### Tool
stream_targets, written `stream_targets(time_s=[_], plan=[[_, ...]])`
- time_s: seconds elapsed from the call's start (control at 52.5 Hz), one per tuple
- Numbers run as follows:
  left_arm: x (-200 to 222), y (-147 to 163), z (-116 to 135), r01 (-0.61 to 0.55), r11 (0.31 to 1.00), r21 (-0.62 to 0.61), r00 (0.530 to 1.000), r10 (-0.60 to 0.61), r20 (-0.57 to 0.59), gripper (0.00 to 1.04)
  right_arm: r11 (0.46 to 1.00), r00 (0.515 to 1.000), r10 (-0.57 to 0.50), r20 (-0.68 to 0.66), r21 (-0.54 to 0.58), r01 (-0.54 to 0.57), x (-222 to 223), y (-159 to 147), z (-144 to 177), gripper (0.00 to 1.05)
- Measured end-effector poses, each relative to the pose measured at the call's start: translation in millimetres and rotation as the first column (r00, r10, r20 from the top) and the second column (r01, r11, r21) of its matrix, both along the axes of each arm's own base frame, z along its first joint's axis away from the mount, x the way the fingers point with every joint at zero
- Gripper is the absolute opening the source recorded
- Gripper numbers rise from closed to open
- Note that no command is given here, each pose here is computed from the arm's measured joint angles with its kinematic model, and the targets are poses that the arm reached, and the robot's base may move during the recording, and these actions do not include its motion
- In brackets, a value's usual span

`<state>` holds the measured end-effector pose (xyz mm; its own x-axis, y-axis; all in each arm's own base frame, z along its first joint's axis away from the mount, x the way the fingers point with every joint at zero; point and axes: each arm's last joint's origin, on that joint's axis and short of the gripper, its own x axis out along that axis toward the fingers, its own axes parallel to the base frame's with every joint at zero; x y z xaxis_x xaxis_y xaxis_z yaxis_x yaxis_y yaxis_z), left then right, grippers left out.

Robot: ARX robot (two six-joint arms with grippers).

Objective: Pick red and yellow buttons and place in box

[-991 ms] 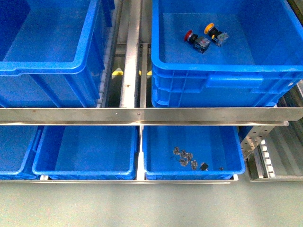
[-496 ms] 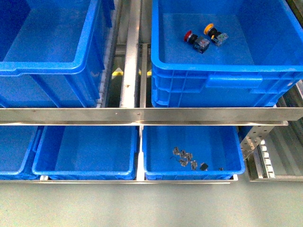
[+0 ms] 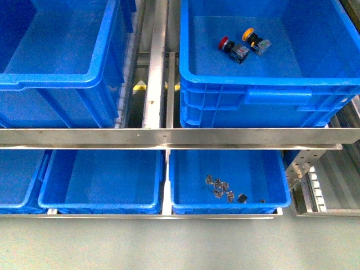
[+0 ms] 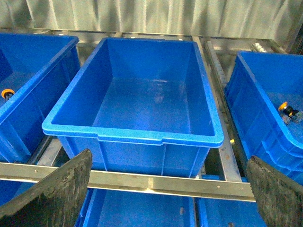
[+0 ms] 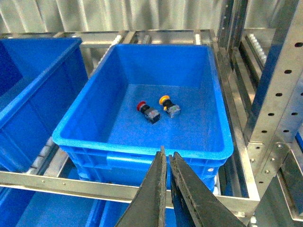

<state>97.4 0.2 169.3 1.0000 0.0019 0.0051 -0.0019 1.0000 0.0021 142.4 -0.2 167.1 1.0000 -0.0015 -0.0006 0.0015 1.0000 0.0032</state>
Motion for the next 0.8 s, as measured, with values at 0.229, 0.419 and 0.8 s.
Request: stream_targets(time_s=[0.229, 0.419, 0.8], plan=[[0, 0, 0, 0.000, 1.000, 0.000, 1.000, 0.000, 0.000, 0.97, 1.000, 1.000, 0.000, 0.013, 0.000, 0.000, -10, 0, 4, 0.04], [0, 0, 0, 0.000, 1.000, 0.000, 1.000, 0.000, 0.000, 0.97, 1.000, 1.000, 0.000, 0.021, 0.000, 0.000, -17, 0, 6, 0.04], [0, 0, 0, 0.000, 1.000, 0.000, 1.000, 0.000, 0.000, 0.97, 1.000, 1.000, 0.000, 0.024, 0.000, 0.000, -28, 0, 7, 0.04]])
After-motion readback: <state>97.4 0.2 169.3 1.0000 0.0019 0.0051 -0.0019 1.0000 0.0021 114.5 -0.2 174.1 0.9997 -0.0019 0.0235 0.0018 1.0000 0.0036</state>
